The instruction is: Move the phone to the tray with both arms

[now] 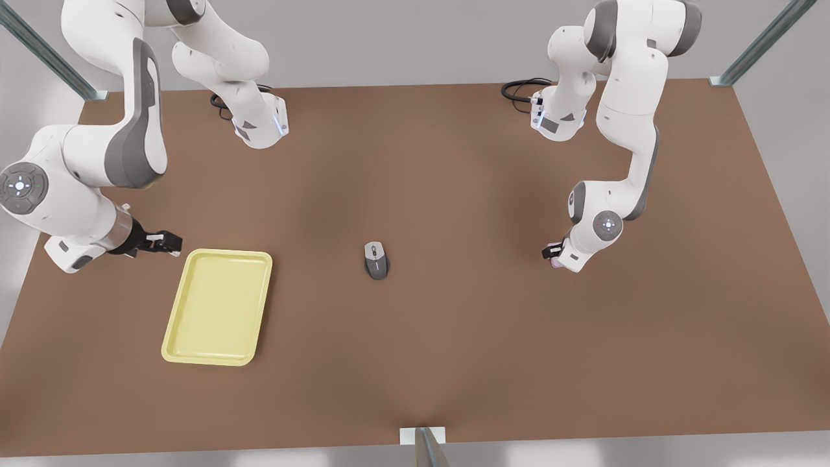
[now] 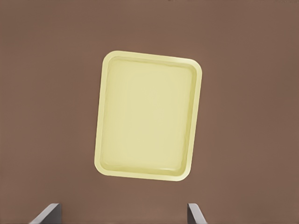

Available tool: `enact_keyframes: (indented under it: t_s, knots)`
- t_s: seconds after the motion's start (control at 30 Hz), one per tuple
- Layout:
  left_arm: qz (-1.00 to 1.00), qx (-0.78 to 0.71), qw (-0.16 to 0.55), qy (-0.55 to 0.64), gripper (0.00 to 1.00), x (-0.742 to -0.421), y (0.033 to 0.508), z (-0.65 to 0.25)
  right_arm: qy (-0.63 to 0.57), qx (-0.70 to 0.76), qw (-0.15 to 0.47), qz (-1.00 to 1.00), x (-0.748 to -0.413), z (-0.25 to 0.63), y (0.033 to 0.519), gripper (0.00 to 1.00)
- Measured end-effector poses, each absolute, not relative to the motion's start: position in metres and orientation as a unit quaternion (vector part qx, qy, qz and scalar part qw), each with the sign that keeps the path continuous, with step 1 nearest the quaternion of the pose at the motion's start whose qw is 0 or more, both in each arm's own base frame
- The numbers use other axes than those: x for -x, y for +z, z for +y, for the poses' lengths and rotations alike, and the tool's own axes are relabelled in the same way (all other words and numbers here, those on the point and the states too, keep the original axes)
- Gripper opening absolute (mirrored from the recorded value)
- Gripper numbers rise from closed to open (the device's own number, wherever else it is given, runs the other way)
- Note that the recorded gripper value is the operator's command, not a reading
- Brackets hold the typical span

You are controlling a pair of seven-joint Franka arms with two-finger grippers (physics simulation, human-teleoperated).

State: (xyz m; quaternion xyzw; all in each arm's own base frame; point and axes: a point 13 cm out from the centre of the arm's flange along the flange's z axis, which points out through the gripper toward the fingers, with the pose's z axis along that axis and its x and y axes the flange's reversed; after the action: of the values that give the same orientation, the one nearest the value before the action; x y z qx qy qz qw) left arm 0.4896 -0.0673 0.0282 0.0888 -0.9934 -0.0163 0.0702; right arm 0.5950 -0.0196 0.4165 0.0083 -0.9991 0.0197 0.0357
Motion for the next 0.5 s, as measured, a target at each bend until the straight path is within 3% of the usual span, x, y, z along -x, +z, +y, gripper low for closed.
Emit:
enact_keyframes:
  t_s: [0.2,0.37,0.5]
  knots:
    - [-0.995,-0.070,0.071,-0.015,1.00,-0.4900,0.0288,-0.0646,0.020,-0.012,0.041,-0.999,-0.5907,-0.0188,0.4119,1.00]
    - [-0.996,-0.054,0.073,-0.014,0.88,-0.4888,0.0283,-0.0642,0.019,-0.016,0.042,-0.999,-0.5902,-0.0158,0.4119,1.00]
    - [-0.996,-0.043,0.075,-0.013,0.88,-0.4881,0.0279,-0.0641,0.020,-0.016,0.043,-0.999,-0.5895,-0.0175,0.4120,1.00]
